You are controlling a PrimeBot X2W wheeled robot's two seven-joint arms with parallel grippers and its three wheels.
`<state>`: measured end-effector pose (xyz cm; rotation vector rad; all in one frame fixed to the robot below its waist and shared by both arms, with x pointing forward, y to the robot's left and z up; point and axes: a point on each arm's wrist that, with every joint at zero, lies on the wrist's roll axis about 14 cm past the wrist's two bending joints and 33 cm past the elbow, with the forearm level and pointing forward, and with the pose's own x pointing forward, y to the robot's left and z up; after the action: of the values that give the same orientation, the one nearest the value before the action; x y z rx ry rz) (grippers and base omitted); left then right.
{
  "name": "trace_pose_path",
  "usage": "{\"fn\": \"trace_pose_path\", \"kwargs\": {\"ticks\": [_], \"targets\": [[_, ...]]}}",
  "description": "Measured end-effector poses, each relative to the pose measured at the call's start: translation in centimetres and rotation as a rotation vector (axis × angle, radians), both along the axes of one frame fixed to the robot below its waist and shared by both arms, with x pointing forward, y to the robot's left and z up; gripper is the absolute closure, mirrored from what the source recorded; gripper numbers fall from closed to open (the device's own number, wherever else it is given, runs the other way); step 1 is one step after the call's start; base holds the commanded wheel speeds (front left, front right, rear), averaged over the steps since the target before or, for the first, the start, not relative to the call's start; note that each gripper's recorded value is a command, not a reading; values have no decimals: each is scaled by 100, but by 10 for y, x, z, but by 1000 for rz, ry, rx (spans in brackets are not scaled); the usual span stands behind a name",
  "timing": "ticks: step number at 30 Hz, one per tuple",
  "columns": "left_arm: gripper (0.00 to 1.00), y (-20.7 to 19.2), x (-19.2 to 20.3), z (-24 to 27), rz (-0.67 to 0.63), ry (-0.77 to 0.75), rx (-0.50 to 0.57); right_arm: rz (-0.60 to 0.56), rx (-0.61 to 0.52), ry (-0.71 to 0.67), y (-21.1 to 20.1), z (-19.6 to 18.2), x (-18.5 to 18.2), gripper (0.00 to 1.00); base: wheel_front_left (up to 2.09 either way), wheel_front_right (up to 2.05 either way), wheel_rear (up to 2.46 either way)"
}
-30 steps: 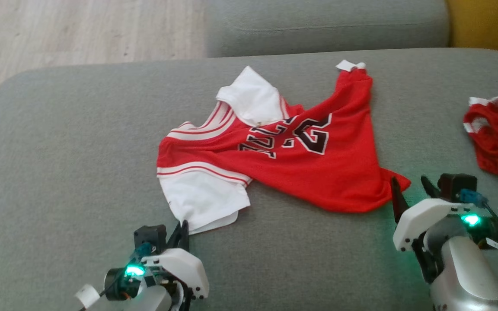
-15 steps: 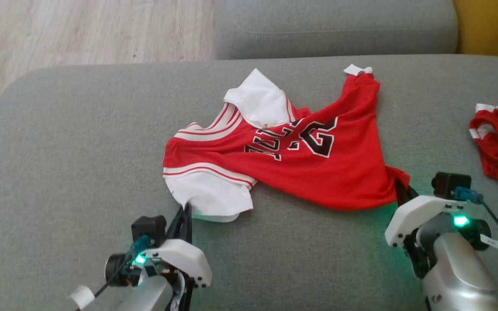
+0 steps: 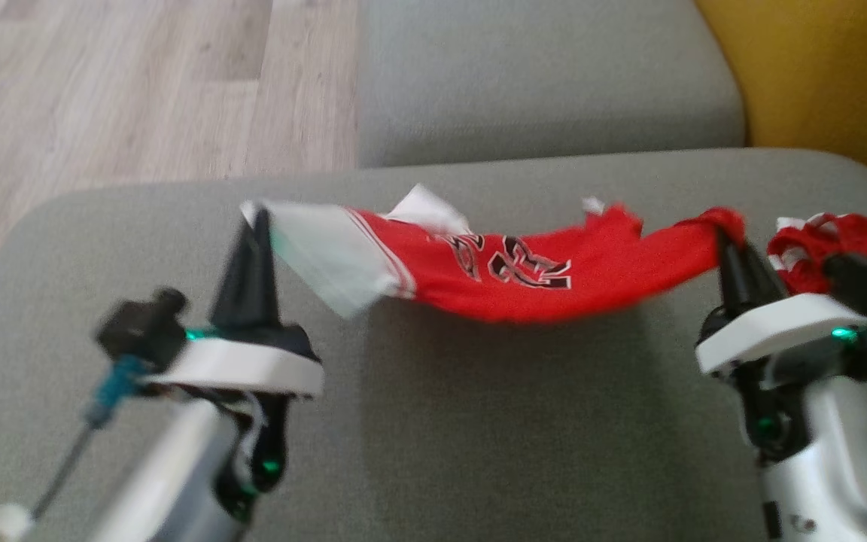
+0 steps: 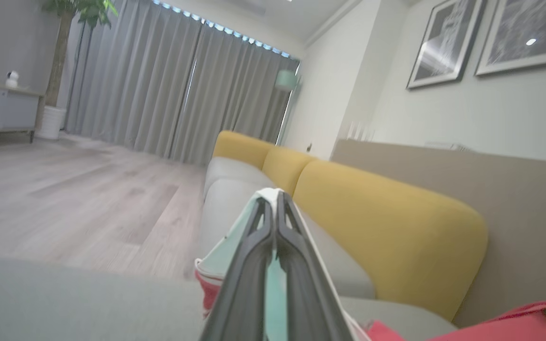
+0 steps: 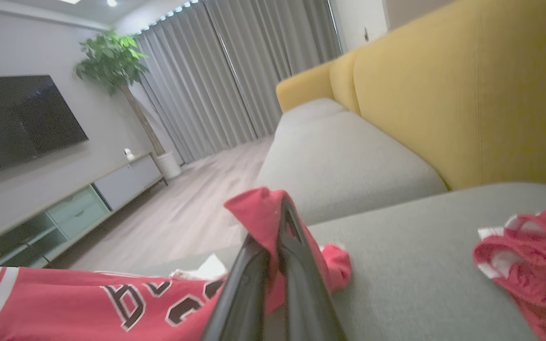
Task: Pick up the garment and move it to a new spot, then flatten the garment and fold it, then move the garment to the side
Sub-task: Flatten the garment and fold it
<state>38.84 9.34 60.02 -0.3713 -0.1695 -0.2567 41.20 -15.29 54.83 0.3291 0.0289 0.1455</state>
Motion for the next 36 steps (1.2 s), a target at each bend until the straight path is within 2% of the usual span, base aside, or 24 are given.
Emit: {"fn": "trace_pose_path", "kwargs": {"ticks": [1,5,11,14,18,23,27,29,32,36], "targets": [[100,4,-9,37,-6,-102,-19,12,25,-72,-1,29,-9,100,0,0,0],[100,11,-34,105,-30,-284,-25,21,56,-232,-8,93,-34,100,0,0,0],[100,6,-78,200,-81,-549,50,11,40,-434,-23,169,-78,100,0,0,0],[100,3,-89,227,-103,-614,100,4,15,-488,-26,189,-95,100,0,0,0],[100,2,-80,232,-110,-593,150,14,-12,-493,-24,197,-100,100,0,0,0],[100,2,-48,216,-115,-497,171,17,-49,-393,-20,175,-81,100,0,0,0],[100,6,5,184,-104,-358,238,34,-51,-238,-15,133,-40,100,0,0,0],[100,10,34,173,-91,-303,270,41,-42,-191,-13,124,-13,100,0,0,0],[100,17,79,174,-46,-279,329,27,-53,-203,-12,136,37,100,0,0,0],[100,33,135,200,62,-334,359,-17,-70,-287,-13,171,102,100,0,0,0]]}}
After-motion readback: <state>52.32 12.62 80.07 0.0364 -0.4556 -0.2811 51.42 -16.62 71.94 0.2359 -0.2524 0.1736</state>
